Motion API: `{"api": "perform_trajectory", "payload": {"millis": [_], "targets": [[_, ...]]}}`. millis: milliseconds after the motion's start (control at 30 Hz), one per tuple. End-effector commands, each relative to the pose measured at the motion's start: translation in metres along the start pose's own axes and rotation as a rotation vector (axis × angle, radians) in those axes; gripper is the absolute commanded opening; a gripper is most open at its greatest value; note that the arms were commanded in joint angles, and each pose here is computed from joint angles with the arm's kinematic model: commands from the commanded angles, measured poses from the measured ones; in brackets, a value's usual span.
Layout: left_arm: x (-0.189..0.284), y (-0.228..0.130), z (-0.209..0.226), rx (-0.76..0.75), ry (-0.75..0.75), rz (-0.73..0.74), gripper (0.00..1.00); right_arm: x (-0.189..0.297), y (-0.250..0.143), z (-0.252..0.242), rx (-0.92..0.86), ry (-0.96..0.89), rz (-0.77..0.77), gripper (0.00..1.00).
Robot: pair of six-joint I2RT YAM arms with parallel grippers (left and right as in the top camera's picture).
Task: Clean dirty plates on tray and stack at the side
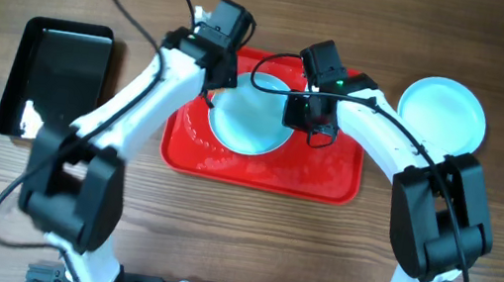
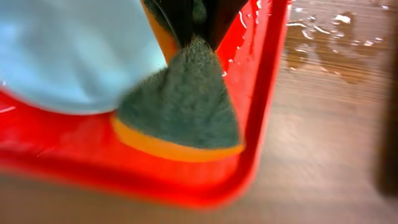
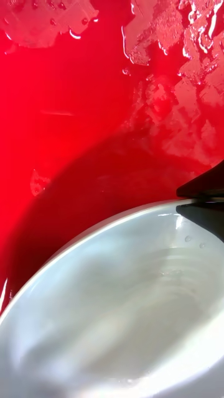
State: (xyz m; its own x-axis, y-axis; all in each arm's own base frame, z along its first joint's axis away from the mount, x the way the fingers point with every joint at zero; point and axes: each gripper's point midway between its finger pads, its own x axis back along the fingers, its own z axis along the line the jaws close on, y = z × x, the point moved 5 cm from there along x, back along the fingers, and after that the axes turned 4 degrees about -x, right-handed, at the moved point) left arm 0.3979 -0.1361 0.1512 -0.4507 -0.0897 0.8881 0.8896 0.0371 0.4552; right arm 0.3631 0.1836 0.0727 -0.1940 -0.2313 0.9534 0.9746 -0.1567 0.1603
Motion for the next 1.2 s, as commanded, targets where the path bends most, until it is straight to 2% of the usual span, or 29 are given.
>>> {"api": "perform_trajectory", "payload": {"millis": [0,100,200,333,500,667,867,967,1067,1167], "targets": [[0.015,0.004,-0.006,0.003,-0.084,-0.014,0.04,-0.006,-0.002,-0.005,-0.014,-0.027,0.007,0.04],[0.009,-0.007,-0.027,-0.005,-0.239,0.064,0.04,-0.006,-0.002,-0.005,-0.016,-0.027,0.007,0.04],[0.001,-0.019,-0.043,0.006,-0.330,0.133,0.04,-0.006,-0.002,-0.005,-0.021,-0.027,0.007,0.04],[-0.013,-0.042,-0.056,-0.007,-0.362,0.250,0.04,-0.006,-0.001,-0.005,-0.020,-0.024,0.001,0.04],[-0.027,-0.065,-0.062,-0.037,-0.329,0.345,0.04,-0.006,0.000,-0.004,-0.017,-0.022,-0.002,0.04],[-0.035,-0.080,-0.053,-0.078,-0.275,0.415,0.04,-0.006,0.000,-0.004,-0.016,-0.022,-0.003,0.04],[-0.041,-0.073,-0.005,-0.144,0.086,0.329,0.04,-0.006,0.000,-0.004,-0.017,-0.022,-0.003,0.04],[-0.039,-0.062,0.008,-0.149,0.178,0.275,0.04,-0.006,0.000,-0.004,-0.016,-0.021,-0.004,0.04],[-0.029,-0.046,0.015,-0.135,0.217,0.209,0.04,-0.006,0.000,-0.004,-0.017,-0.021,-0.004,0.04],[-0.008,-0.025,0.013,-0.106,0.193,0.129,0.04,-0.006,0.001,-0.004,-0.014,-0.023,-0.008,0.04]]}}
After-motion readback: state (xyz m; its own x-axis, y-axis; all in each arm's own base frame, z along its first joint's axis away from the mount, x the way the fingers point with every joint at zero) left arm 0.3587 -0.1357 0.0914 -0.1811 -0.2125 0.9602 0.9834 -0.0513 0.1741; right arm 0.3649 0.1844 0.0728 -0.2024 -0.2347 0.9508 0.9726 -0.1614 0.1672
